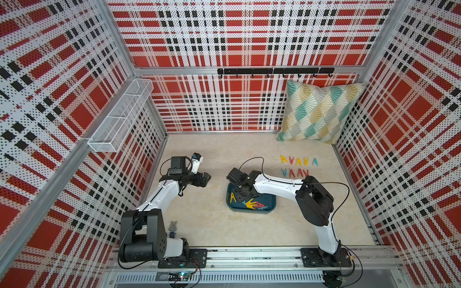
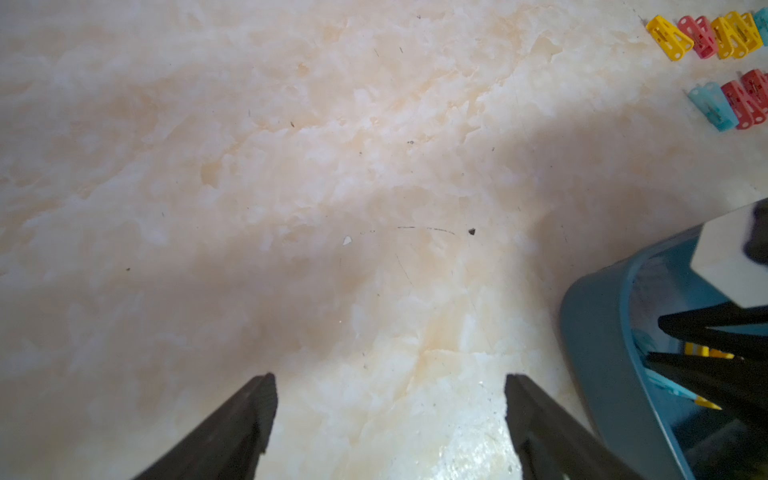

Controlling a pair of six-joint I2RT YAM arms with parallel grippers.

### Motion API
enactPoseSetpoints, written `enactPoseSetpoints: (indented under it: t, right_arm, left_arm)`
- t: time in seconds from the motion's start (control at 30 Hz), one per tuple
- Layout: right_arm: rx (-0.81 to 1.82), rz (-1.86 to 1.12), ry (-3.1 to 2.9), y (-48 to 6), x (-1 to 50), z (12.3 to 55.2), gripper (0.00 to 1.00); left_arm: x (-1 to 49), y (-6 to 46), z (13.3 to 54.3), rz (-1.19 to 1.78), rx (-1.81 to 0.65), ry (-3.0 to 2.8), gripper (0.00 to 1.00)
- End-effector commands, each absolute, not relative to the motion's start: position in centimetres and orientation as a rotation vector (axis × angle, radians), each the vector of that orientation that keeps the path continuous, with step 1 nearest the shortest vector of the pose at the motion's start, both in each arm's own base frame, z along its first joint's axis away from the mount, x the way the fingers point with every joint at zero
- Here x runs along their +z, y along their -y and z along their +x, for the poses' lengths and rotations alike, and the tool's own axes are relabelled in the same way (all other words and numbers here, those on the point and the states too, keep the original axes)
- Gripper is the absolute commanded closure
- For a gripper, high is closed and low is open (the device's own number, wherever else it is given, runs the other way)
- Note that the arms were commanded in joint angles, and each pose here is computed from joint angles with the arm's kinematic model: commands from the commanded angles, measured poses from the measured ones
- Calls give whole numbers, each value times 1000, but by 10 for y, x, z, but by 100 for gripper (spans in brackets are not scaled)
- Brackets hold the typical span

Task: Take the clothespins out of the storage box
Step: Pick up the clothespin from the storage box.

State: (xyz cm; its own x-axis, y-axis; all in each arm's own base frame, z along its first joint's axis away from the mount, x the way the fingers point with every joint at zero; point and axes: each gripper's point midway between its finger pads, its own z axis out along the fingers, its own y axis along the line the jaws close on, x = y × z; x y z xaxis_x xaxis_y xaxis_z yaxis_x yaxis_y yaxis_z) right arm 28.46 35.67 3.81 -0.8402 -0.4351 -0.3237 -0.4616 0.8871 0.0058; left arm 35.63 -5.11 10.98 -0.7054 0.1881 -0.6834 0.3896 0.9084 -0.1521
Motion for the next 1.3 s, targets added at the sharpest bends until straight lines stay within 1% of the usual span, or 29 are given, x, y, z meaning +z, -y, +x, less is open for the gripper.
enactPoseSetpoints:
  t: [0.0, 0.23, 0.3, 0.4, 0.53, 0.63, 0.77, 1.27]
  right_arm:
    - [98, -629, -2770, -350, 27, 286, 67]
    - [82, -631, -2792, -348, 12, 284, 68]
    - [81, -627, -2797, -348, 9, 284, 69]
    - [75, -625, -2802, -346, 6, 284, 75]
    - [78, -617, -2791, -345, 10, 285, 85]
    - [74, -605, -2771, -344, 18, 289, 90]
    - [83, -587, -2736, -343, 34, 293, 95]
    - [189, -448, -2647, -332, 98, 308, 99]
  left_arm:
    - [114, 50, 356, 409, -380, -2342, 9]
    - [115, 50, 356, 410, -382, -2339, 9]
    - [116, 50, 356, 410, -384, -2338, 9]
    - [115, 50, 355, 410, -384, -2338, 9]
    - [115, 51, 355, 413, -388, -2337, 8]
    - [116, 51, 355, 412, -389, -2337, 9]
    - [116, 51, 355, 413, -391, -2335, 8]
    - [117, 52, 355, 413, -394, -2333, 9]
